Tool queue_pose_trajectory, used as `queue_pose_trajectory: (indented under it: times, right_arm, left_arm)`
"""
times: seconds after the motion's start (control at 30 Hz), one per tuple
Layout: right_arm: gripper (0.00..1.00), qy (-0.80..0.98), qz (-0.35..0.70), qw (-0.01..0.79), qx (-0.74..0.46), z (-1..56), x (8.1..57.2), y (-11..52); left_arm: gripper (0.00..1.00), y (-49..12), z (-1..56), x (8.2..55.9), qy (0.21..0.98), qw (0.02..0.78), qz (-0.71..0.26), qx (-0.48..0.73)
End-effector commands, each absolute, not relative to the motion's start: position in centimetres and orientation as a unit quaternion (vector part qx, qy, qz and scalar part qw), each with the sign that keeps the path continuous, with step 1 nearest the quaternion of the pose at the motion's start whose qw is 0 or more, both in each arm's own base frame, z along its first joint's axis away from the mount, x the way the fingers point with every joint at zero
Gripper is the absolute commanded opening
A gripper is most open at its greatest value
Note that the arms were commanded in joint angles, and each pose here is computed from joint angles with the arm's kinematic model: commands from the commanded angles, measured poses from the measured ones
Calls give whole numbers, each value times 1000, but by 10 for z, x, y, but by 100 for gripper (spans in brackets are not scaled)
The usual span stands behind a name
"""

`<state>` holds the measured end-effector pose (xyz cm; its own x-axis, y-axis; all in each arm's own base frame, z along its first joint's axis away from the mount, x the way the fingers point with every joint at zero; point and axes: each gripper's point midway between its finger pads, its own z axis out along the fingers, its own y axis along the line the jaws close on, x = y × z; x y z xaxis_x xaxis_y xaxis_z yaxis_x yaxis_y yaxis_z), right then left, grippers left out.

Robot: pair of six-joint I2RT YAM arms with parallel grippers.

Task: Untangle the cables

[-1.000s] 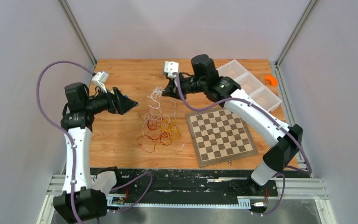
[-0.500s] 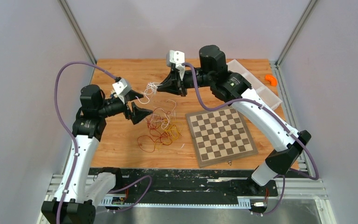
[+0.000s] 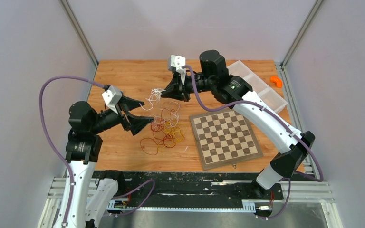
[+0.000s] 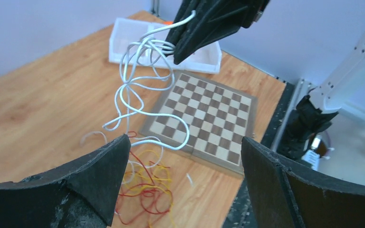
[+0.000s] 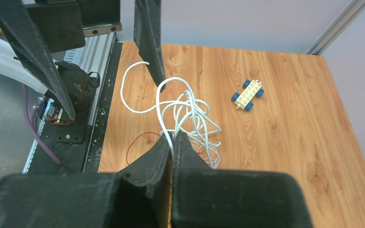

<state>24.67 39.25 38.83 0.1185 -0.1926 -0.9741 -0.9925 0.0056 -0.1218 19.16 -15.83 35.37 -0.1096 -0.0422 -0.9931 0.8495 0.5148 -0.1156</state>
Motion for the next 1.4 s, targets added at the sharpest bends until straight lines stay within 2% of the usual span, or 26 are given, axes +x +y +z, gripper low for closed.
queue_pose_trajectory:
  times: [0.0, 0.1, 0.13, 0.17, 0.2, 0.23, 0.27, 0.33, 0.47, 0.57, 0.73, 0.97, 1.37]
  right_arm:
    - [0, 515, 420, 493, -561, 395, 248, 395]
    - [0, 519, 425, 489, -558, 393, 246, 394]
    - [0, 519, 426, 487, -558, 392, 245, 393]
    - [0, 520, 427, 485, -558, 390, 244, 393]
    - [0, 524, 426, 485, -556, 389, 244, 391]
    - [0, 527, 428, 482, -554, 387, 244, 388]
    - [0, 533, 431, 479, -548, 386, 245, 383]
    - [0, 547, 444, 469, -532, 385, 251, 370]
    - [0, 570, 459, 465, -499, 389, 265, 338]
    - [0, 583, 456, 474, -477, 394, 274, 311]
    - [0, 615, 435, 499, -429, 395, 299, 258]
    - [0, 637, 408, 527, -387, 396, 314, 204]
    - [0, 638, 403, 537, -379, 400, 318, 186]
  left_arm:
    - [91, -166, 356, 202, 667, 543, -456, 229]
    - [80, -167, 354, 215, 681, 522, -480, 182]
    - [69, -167, 356, 217, 679, 525, -482, 175]
    - [63, -166, 356, 221, 683, 523, -486, 157]
    - [45, -165, 359, 223, 680, 527, -485, 153]
    - [36, -163, 359, 224, 681, 527, -487, 146]
    - [16, -161, 359, 225, 683, 526, -486, 142]
    - [1, -153, 349, 231, 698, 520, -476, 123]
    - [0, -114, 318, 252, 737, 526, -417, 79]
    - [0, -60, 287, 281, 773, 539, -333, 27]
    - [0, 25, 229, 302, 835, 503, -211, -74]
    - [0, 105, 192, 299, 863, 480, -76, -141]
    - [0, 190, 161, 279, 880, 426, 102, -184]
